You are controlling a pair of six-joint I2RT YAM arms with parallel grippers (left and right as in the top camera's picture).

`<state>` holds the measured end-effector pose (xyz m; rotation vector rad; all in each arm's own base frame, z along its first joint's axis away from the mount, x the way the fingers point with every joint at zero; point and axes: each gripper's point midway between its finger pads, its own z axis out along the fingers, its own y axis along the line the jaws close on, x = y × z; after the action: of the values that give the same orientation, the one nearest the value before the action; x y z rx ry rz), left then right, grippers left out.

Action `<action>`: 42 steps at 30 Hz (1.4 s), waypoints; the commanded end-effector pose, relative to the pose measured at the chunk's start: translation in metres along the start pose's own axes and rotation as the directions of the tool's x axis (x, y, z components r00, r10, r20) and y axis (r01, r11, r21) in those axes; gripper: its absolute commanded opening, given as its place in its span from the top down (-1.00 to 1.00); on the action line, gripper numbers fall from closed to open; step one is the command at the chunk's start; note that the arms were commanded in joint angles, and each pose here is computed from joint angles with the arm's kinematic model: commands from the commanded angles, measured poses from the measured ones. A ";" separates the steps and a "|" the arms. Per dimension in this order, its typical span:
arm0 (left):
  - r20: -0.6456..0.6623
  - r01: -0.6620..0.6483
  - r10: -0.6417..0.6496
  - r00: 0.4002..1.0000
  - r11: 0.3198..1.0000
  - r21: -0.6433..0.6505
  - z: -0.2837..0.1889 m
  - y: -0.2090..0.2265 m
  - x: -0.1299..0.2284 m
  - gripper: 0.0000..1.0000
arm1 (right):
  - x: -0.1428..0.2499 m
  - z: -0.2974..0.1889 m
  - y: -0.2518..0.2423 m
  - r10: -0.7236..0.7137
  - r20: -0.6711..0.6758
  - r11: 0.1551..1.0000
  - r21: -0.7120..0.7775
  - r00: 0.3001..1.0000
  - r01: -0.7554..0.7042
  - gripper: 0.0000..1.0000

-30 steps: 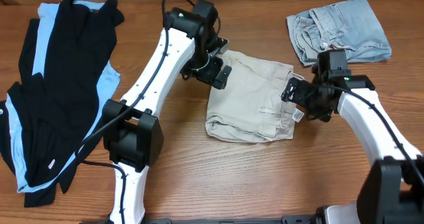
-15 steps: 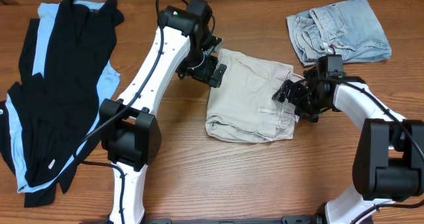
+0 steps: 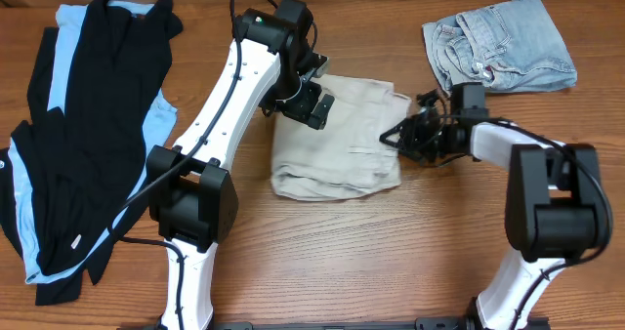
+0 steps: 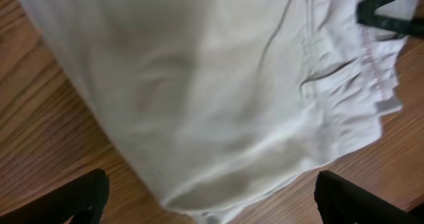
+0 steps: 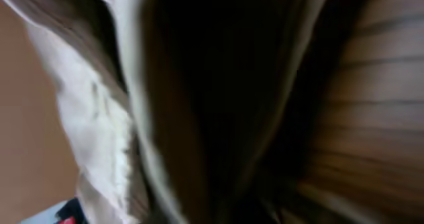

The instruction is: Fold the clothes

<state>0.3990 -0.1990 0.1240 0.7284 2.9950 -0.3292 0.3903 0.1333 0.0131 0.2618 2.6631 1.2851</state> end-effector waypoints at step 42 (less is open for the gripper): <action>0.013 0.131 -0.131 0.991 0.987 -0.096 -0.005 0.040 0.003 -1.00 | -0.151 -0.265 0.236 -0.111 0.755 0.882 -0.225 0.647 0.415 0.92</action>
<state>0.4146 -0.1653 0.1218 0.5541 3.0264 -0.2027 0.4896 0.0736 0.3053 0.2503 1.8235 1.3342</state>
